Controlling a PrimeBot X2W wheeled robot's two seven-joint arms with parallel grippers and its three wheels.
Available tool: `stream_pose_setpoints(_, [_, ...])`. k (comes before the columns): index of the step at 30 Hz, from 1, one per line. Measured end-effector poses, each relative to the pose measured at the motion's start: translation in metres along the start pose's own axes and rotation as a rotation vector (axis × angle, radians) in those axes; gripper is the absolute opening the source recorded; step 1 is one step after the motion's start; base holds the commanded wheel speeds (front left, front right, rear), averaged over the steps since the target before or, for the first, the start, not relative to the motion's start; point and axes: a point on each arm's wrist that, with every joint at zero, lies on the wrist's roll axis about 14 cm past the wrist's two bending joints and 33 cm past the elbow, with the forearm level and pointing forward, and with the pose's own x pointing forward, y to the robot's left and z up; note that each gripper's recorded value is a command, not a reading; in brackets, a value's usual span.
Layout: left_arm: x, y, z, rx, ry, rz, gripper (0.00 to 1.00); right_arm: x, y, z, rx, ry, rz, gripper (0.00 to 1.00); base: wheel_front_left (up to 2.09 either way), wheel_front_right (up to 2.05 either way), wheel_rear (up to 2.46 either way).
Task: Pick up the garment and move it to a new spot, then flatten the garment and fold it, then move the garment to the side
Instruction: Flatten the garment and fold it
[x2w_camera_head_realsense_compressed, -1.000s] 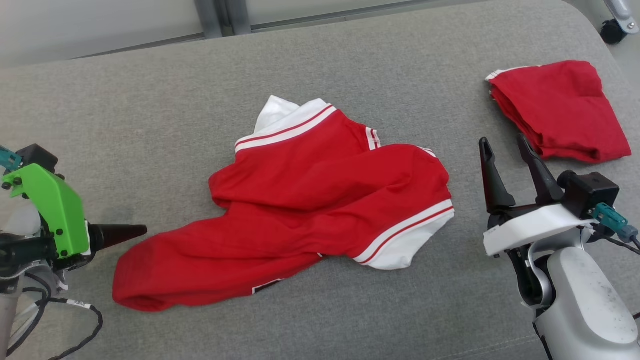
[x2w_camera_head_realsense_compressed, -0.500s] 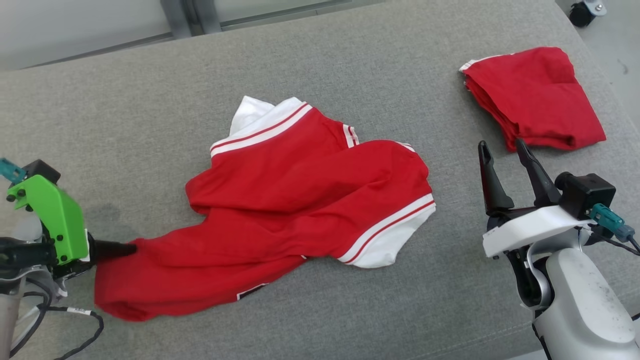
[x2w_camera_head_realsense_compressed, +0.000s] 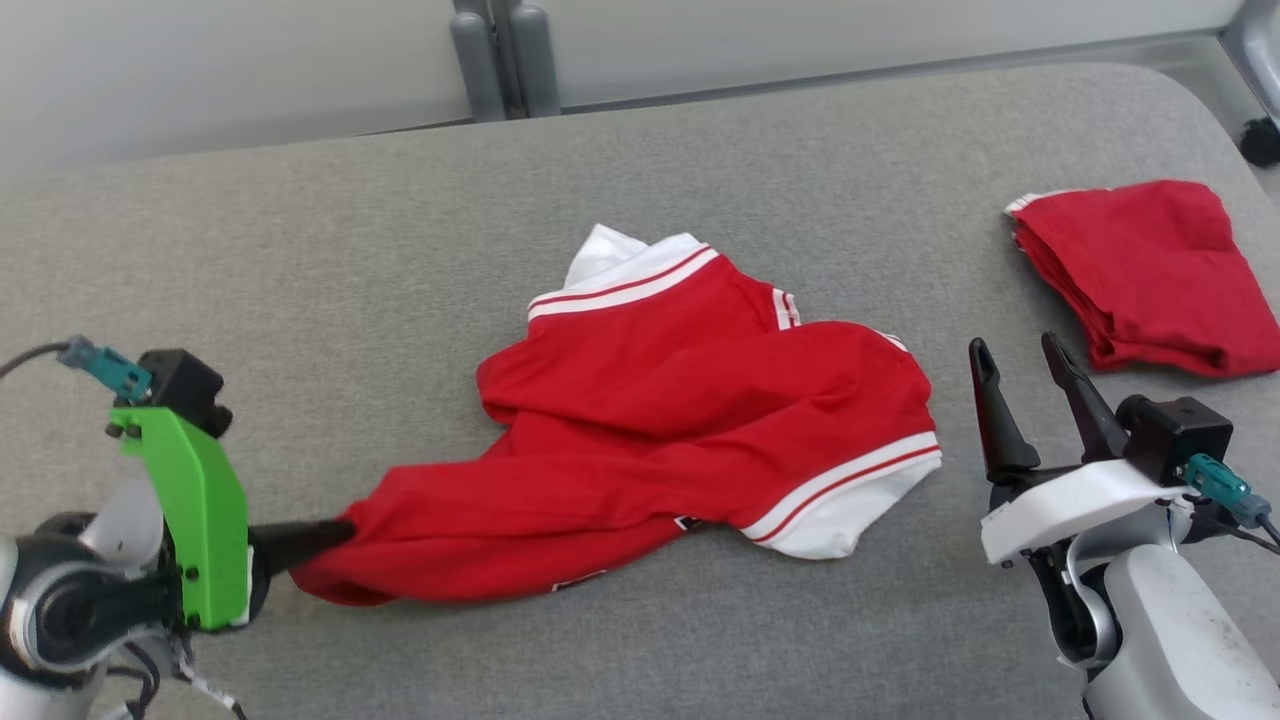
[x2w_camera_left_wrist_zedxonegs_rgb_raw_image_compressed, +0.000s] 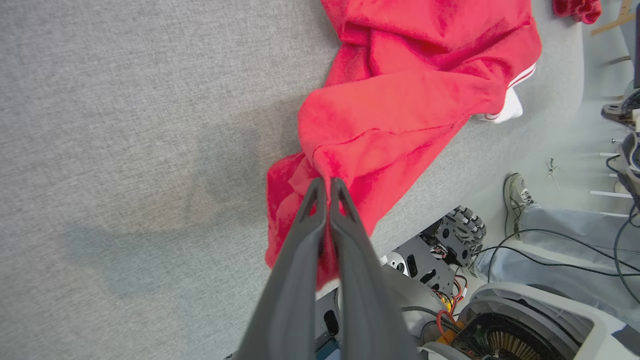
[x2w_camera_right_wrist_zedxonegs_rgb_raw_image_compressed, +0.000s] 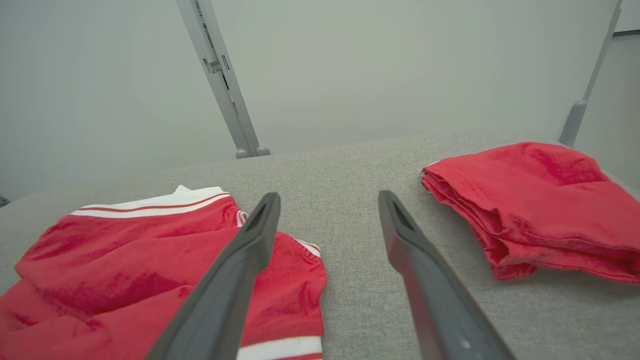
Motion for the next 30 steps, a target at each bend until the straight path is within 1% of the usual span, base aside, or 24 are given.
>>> stream_pose_setpoints(2, [-0.011, -0.007, -0.017, 0.027, -0.012, 0.0, 0.0, 0.001, 0.008, 0.0, 0.001, -0.002, 0.024, 1.0, 0.0, 0.0, 0.0])
stream_pose_setpoints(5, [-0.024, -0.014, -0.043, 0.039, -0.026, 0.002, 0.0, 0.004, 0.019, 0.001, 0.0, -0.004, 0.057, 1.0, 0.0, 0.0, 0.0])
stream_pose_setpoints(10, [-0.034, -0.005, -0.088, 0.018, -0.03, 0.075, 0.0, 0.011, 0.038, 0.004, 0.002, -0.012, 0.11, 1.0, 0.0, 0.0, 0.0])
stream_pose_setpoints(14, [-0.028, 0.005, -0.108, -0.013, -0.066, 0.125, 0.0, 0.015, 0.047, 0.002, 0.006, -0.006, 0.135, 1.0, 0.0, 0.0, 0.0])
stream_pose_setpoints(15, [-0.024, 0.008, -0.111, -0.014, -0.073, 0.138, 0.04, 0.015, 0.048, 0.0, 0.006, 0.0, 0.139, 1.0, 0.0, 0.0, 0.0])
stream_pose_setpoints(16, [-0.019, 0.01, -0.115, -0.011, -0.078, 0.147, 0.13, 0.015, 0.048, -0.001, 0.006, 0.004, 0.139, 1.0, 0.0, 0.0, 0.0])
stream_pose_setpoints(17, [-0.014, 0.01, -0.118, -0.016, -0.082, 0.145, 0.42, 0.015, 0.048, -0.003, 0.006, 0.009, 0.138, 1.0, 0.0, 0.0, 0.0])
stream_pose_setpoints(18, [-0.01, 0.011, -0.12, -0.029, -0.09, 0.143, 0.93, 0.015, 0.048, -0.003, 0.005, 0.01, 0.139, 1.0, 0.0, 0.0, 0.0])
stream_pose_setpoints(19, [-0.006, 0.012, -0.125, -0.039, -0.085, 0.142, 1.0, 0.015, 0.048, -0.003, 0.005, 0.012, 0.139, 1.0, 0.0, 0.0, 0.0])
stream_pose_setpoints(21, [-0.003, 0.014, -0.129, -0.046, -0.091, 0.146, 1.0, 0.014, 0.048, -0.003, 0.004, 0.015, 0.139, 1.0, 0.0, 0.0, 0.0])
stream_pose_setpoints(23, [-0.005, 0.013, -0.121, -0.031, -0.137, 0.146, 1.0, 0.013, 0.048, -0.002, 0.003, 0.015, 0.141, 1.0, 0.0, 0.0, 0.0])
stream_pose_setpoints(26, [-0.015, 0.007, -0.094, 0.016, -0.245, 0.135, 1.0, 0.011, 0.048, 0.0, 0.0, 0.01, 0.141, 1.0, 0.0, 0.0, 0.0])
stream_pose_setpoints(30, [-0.035, 0.013, -0.051, 0.109, -0.418, 0.188, 1.0, 0.009, 0.048, 0.002, 0.002, 0.006, 0.14, 1.0, 0.0, 0.0, 0.0])
